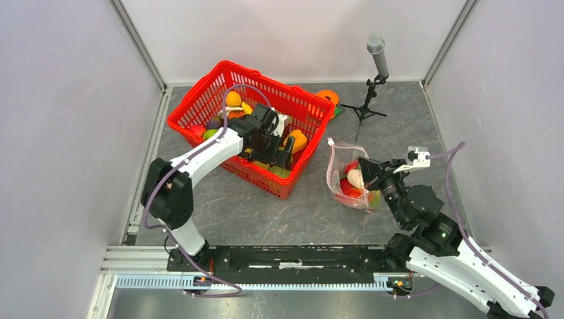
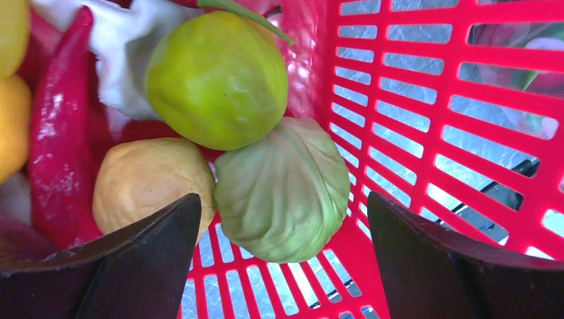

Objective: Place the food in the zip-top bag and seal the zipper

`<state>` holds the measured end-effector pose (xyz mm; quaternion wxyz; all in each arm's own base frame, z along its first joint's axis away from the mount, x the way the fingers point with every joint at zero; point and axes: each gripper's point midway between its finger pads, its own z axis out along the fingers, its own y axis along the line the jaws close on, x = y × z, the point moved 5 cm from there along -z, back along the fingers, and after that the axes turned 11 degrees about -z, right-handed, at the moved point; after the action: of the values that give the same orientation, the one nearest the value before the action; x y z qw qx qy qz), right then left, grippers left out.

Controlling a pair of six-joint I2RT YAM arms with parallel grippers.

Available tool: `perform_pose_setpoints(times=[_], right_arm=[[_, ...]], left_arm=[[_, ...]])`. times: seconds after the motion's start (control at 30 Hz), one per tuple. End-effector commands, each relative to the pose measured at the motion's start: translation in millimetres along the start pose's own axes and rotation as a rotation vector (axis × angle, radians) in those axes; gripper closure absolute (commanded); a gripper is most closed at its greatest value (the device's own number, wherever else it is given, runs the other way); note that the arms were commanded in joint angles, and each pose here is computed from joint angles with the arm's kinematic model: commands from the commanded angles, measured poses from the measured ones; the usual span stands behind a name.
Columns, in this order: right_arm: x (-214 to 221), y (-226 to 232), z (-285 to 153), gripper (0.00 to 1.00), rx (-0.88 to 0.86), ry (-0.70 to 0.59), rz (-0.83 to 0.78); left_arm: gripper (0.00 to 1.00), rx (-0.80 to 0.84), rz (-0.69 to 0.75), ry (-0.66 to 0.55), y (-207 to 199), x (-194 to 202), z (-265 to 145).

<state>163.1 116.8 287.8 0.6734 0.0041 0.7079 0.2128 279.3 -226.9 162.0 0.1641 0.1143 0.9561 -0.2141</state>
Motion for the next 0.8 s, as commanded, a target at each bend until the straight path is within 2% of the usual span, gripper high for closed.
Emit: perform_pose_setpoints(times=[0.0,0.23,0.37,0.5,0.67,0.73,0.77], right_arm=[[-5.3,-0.7,2.5,0.92,0.020,-0.026,-0.005],[-4.3,-0.2,5.0,0.92,0.026,-0.019,-0.020],[-4.6,1.3,6.3,0.93,0.021,-0.015,-0.028],[-3.5,-0.3,6.5,0.92,0.032,-0.014,-0.031],[-3.0,1.5,7.3,0.92,0.023,-0.011,-0.032],[-2.6,2.3,8.0,0.92,0.020,-0.008,-0.034],[-3.1,2.8,7.8,0.92,0.017,-0.007,-0.033]], left_arm=[[0.00,0.020,0.047,0.082,-2.0,13.1,10.7],[0.00,-0.022,0.077,0.140,-0.3,22.1,21.0],[0.03,-0.061,0.098,0.235,3.0,34.8,29.4],[0.02,-0.046,0.123,0.262,-3.7,44.7,32.4],[0.01,-0.145,0.188,0.373,3.0,60.3,42.1],[0.06,-0.139,0.181,0.372,2.3,60.4,44.5],[0.12,-0.125,0.178,0.370,0.3,60.3,44.4]])
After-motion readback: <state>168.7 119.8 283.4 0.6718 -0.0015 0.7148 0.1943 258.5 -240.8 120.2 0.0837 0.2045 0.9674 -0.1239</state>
